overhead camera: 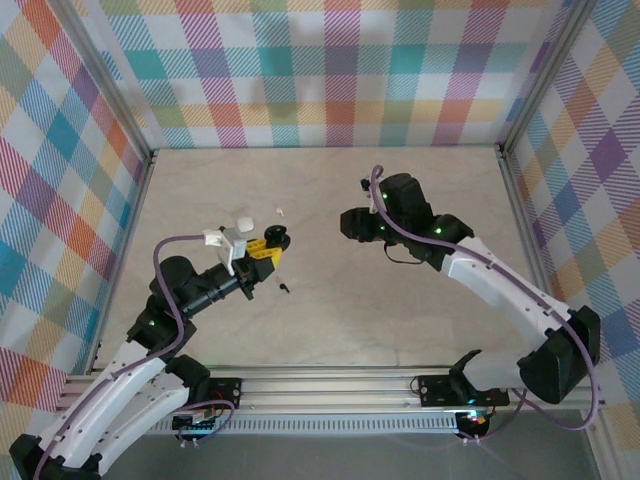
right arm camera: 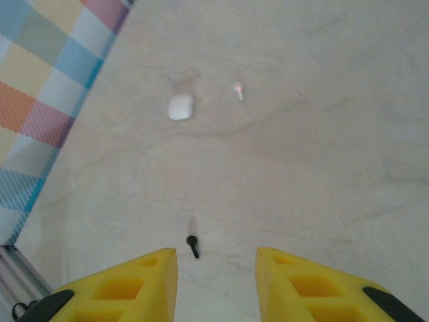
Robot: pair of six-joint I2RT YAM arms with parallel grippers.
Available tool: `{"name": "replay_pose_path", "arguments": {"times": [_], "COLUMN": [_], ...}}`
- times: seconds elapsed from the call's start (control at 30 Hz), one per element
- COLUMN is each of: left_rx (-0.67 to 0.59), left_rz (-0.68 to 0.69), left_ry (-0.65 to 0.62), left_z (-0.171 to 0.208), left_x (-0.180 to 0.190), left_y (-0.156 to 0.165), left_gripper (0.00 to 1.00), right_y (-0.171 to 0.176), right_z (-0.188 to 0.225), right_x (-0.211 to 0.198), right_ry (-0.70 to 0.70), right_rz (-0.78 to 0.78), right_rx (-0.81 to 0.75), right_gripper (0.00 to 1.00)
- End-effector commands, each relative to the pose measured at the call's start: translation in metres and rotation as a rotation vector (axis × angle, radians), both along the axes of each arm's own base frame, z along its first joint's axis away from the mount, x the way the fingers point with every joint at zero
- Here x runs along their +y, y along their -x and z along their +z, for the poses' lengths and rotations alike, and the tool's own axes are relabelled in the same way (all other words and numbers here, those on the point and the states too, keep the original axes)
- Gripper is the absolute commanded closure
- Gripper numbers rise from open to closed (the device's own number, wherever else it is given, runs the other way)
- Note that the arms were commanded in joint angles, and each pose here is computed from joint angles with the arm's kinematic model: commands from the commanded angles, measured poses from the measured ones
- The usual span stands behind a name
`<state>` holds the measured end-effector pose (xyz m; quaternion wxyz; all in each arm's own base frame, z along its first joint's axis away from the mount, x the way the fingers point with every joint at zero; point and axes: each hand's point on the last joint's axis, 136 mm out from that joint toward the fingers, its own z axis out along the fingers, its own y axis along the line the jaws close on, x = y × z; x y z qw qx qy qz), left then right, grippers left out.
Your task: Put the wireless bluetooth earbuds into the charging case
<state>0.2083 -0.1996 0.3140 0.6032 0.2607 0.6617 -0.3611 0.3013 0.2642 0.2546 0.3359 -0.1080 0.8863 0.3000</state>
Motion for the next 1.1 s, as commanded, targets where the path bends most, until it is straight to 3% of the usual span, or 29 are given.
{"name": "replay_pose_path", "arguments": {"times": [0.0,0.3,0.57,0.7,1.07], "left_rx": [0.013,0.013,0.022,0.031,0.002], "left_rz": [0.030,0.013,0.057,0.092,0.145], "left_ry": [-0.032,-0.093,-0.087,-0.094,-0.128], "left_z": [-0.011,-0.014,-0.017,-0.026,-0.029], "left_x": [0.004,0.001,0.007,0.017,0.040], "left_y": [-0.002,-0.002,-0.005,0.000,0.019], "left_gripper": [1.00,1.00,1.00,1.00,1.00], "right_y": [0.001,0.002,-0.007,-0.007,0.006], "right_z": [-0.016,-0.071,-0.128,-0.161,-0.192], "right_x": [-0.003,0.023,0.078,0.099,0.154], "right_ry": [0.027,-0.001,0.175,0.152,0.277], "right_rz": [-0.013,0.041,0.186,0.190,0.304], "right_rx": [0.057,0.231,0.335,0.429,0.402], "right_gripper": [0.65,0.67,0.69,0.69,0.68]}}
